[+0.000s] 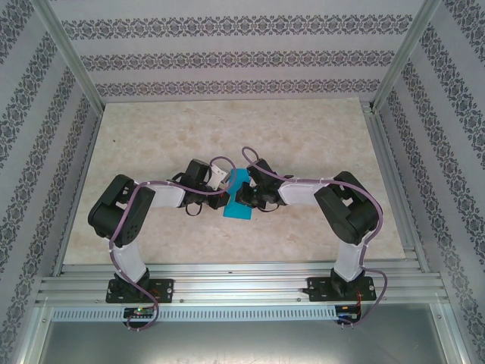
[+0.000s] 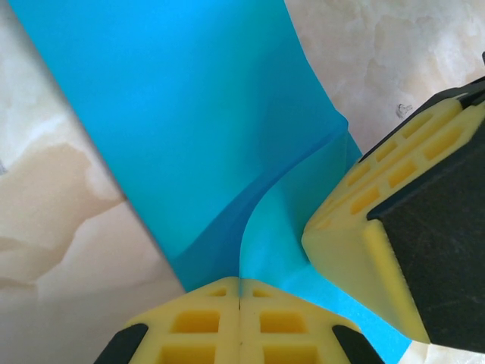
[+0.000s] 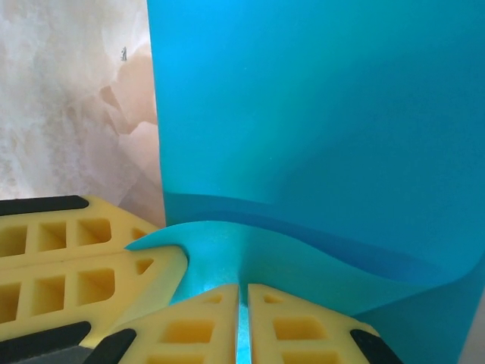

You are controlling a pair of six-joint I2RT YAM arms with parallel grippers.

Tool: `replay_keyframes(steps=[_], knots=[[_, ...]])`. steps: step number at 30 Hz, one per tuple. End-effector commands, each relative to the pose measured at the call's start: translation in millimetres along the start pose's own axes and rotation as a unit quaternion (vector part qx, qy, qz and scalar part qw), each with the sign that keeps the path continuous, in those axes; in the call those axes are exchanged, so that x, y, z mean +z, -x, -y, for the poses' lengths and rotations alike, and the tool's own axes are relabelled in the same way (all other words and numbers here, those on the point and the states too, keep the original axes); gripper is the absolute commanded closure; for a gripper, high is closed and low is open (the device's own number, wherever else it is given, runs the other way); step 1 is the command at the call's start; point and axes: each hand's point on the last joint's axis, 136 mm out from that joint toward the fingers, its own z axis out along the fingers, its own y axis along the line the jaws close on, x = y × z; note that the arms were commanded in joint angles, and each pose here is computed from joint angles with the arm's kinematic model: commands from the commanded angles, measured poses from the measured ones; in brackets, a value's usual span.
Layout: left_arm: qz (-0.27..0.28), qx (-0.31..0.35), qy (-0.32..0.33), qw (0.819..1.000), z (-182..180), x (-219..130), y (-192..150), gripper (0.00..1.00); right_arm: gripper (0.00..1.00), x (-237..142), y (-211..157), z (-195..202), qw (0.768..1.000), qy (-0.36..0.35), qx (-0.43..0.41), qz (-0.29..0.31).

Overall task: Fold a paper plane with a square sheet of paper (fold left side to right side)
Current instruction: Fold the triangle a second time at the center of the table.

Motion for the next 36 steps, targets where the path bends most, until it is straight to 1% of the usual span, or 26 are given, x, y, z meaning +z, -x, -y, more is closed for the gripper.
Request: replay_keyframes(steps=[1, 12, 18, 19, 20, 21, 23, 27, 29, 31, 36], knots=[[0.007, 0.013, 0.006, 1.0, -6, 2, 2, 1.0, 0.88, 4, 1, -6, 1.0, 0.008, -0.005, 0.0], [0.008, 0.008, 0.021, 1.0, -11, 3, 2, 1.0, 0.88, 9, -3, 1, 1.0, 0.002, -0.001, -0.008], [0.018, 0.006, 0.016, 1.0, -6, -2, 6, 1.0, 0.88, 13, -12, 15, 1.0, -0.02, 0.008, -0.023], [0.021, 0.006, 0.016, 1.0, -5, -4, 8, 0.99, 0.88, 13, -14, 17, 0.999, -0.024, 0.011, -0.026], [0.025, 0.005, 0.015, 1.0, -3, -7, 10, 0.96, 0.88, 13, -16, 20, 0.999, -0.03, 0.013, -0.031], [0.03, 0.003, 0.015, 0.999, -1, -11, 13, 0.89, 0.88, 14, -18, 23, 0.999, -0.034, 0.014, -0.034], [0.043, -0.001, 0.013, 0.999, 3, -20, 19, 0.8, 0.88, 14, -22, 28, 0.998, -0.041, 0.015, -0.04], [0.077, -0.022, 0.016, 0.997, 8, -46, 29, 0.74, 0.88, 12, -25, 32, 0.998, -0.051, 0.012, -0.044], [0.088, -0.031, 0.004, 0.996, 15, -55, 30, 0.74, 0.88, 12, -25, 32, 0.998, -0.051, 0.01, -0.043], [0.089, -0.04, -0.017, 0.995, 25, -60, 28, 0.77, 0.88, 12, -24, 32, 0.998, -0.051, 0.009, -0.043], [0.07, -0.07, -0.07, 0.993, 47, -55, 12, 0.84, 0.88, 11, -24, 31, 0.998, -0.051, 0.008, -0.042]])
